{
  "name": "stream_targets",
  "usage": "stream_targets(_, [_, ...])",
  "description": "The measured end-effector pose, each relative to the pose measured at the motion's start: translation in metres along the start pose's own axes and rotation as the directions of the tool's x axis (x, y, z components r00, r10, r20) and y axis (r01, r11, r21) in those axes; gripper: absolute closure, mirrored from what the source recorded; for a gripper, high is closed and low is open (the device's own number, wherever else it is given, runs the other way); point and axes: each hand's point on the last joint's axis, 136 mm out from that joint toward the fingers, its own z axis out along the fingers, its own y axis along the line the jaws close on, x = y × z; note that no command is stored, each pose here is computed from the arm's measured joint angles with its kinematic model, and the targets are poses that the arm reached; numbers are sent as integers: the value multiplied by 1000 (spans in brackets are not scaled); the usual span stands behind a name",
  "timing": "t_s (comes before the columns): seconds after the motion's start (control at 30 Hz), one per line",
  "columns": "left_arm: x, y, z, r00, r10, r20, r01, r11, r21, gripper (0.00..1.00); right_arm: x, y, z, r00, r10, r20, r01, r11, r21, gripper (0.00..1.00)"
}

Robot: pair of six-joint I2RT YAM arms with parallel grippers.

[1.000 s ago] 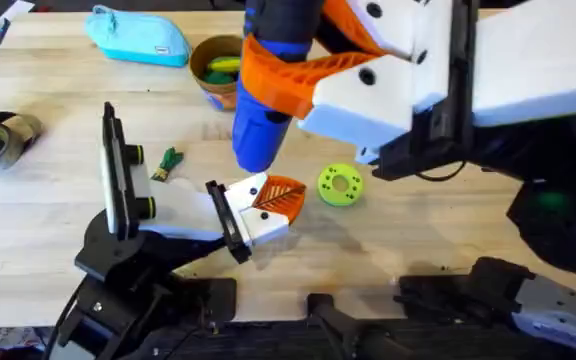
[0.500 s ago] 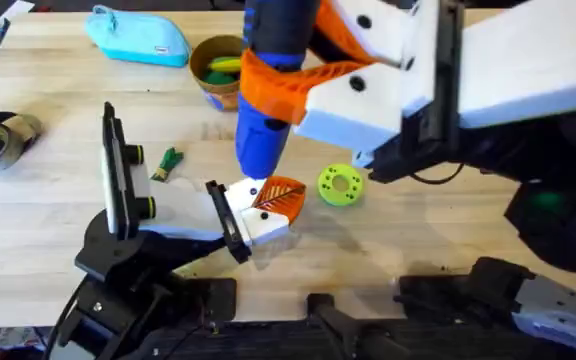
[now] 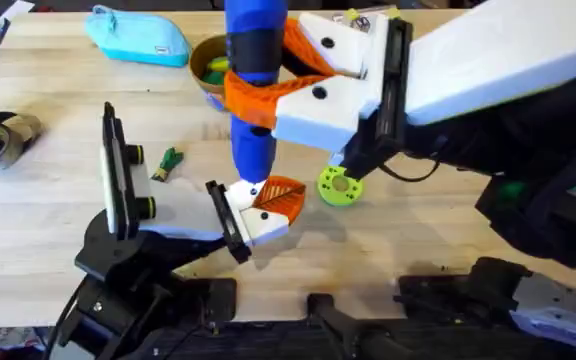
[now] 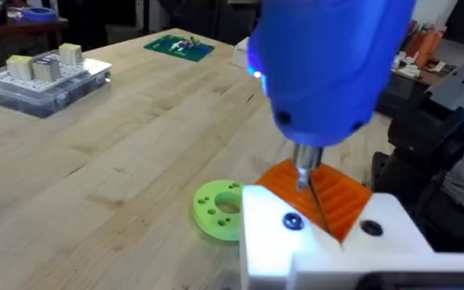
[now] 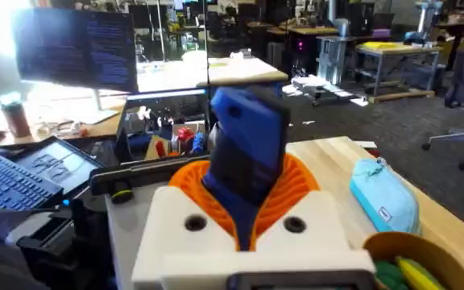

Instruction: Pick up the gripper from the table and insert it into the empty holder that is missing its gripper. Then pick up a screw, insert it into the mounting hole, and use the screwdriver to tighten it. Finally, clean up the table by picking up the vegetable and placing it into the bucket.

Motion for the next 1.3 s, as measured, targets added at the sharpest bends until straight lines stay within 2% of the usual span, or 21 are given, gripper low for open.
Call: stream_targets(1.3, [0,0,0,1000,-1,0,1,1000,1,983,18,-5,7,998,49,-44,-49,999,5,949])
